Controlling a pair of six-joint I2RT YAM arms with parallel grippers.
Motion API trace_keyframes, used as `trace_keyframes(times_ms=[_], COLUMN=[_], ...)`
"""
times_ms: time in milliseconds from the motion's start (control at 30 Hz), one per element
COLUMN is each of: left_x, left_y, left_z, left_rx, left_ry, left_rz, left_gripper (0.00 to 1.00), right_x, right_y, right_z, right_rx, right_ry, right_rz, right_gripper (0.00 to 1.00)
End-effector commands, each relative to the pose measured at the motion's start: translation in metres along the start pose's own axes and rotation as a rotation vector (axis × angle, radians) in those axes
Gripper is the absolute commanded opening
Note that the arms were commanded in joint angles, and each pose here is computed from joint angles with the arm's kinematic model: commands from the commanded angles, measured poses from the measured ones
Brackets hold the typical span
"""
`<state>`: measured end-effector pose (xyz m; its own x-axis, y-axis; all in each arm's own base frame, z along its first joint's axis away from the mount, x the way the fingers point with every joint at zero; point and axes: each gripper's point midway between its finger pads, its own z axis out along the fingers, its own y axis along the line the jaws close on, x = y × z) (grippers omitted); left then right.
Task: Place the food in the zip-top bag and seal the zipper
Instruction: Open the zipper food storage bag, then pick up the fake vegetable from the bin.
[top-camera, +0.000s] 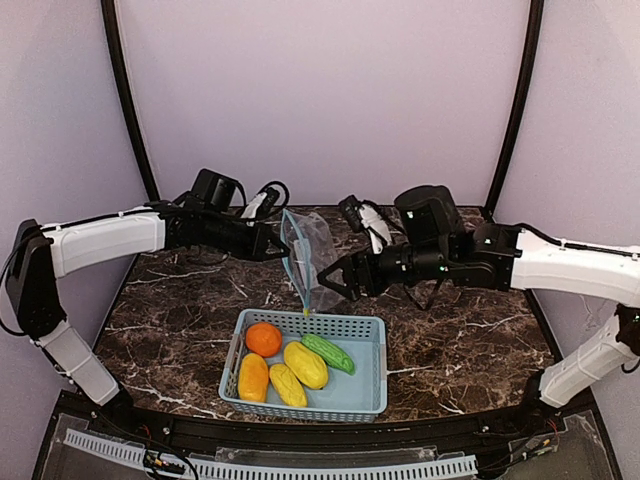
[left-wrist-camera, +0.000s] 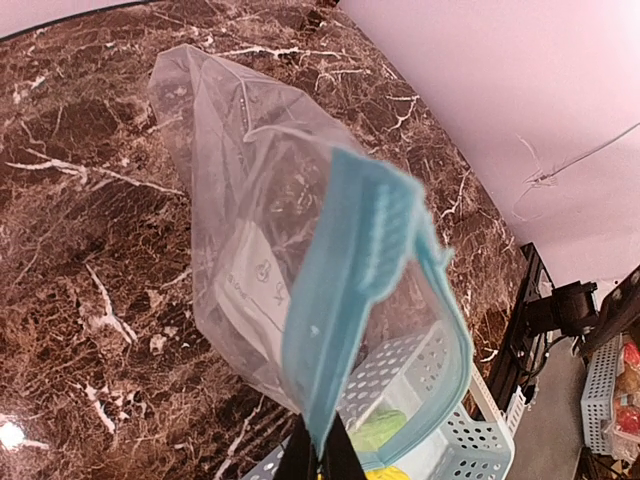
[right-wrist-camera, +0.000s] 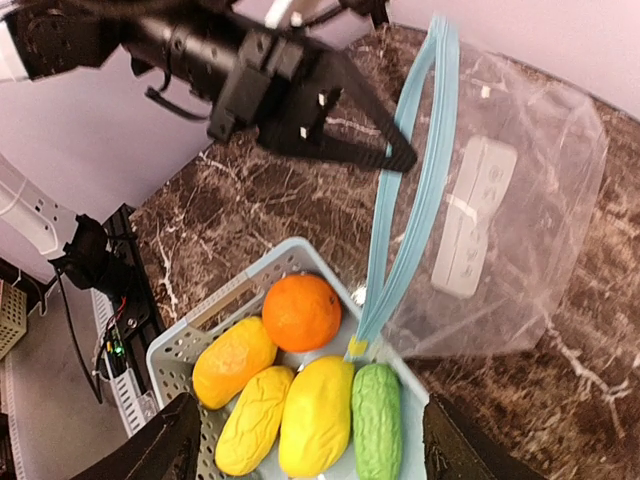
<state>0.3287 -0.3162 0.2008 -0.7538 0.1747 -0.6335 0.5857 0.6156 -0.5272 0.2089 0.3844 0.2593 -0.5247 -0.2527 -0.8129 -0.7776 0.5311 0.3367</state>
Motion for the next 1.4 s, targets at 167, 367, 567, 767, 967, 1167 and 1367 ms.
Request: trace_keyframes(times_ms=[167,367,567,767,967,1167,1367], left_x=[-0.023,-0.025,-0.025,-0.024,-0.023,-0.023,-0.023], left_y=[-0.009,-0.007,-0.005,-0.006,-0.006,-0.007,-0.007], left_z=[-0.036,-0.039,-0.039,-0.038,-0.037,-0.037,-0.037], left_rx=[-0.044,-0.068,-0.070,-0.066,-0.061,-0.057,-0.056], left_ry=[-0.110,-0.119,-0.118,-0.114,-0.110,-0.109,-0.111], left_rz=[0.090,0.102,0.101,0.099,0.094,0.093,0.093], left_gripper=[0.01,0.01,0.01,0.01,0.01,0.01,0.01], right_x=[0.104,0.140,0.162,0.171,0.173,0.171,0.174], right_y=[0.010,0.000,-0.025,-0.039,-0.049,-0.051,-0.052], right_z=[0.034,0.056,0.076,0.085,0.091,0.101,0.109], right_rx=[0.028,0.079,0.185,0.252,0.290,0.295,0.293], right_ry=[0.271,0.384,0.442,0.480,0.489,0.491,0.500], right_rz=[0.022,0.009,-0.042,-0.085,-0.103,-0.115,-0.123], right_gripper=[0.62,0.56,0.51,0.47,0.47,0.50,0.50])
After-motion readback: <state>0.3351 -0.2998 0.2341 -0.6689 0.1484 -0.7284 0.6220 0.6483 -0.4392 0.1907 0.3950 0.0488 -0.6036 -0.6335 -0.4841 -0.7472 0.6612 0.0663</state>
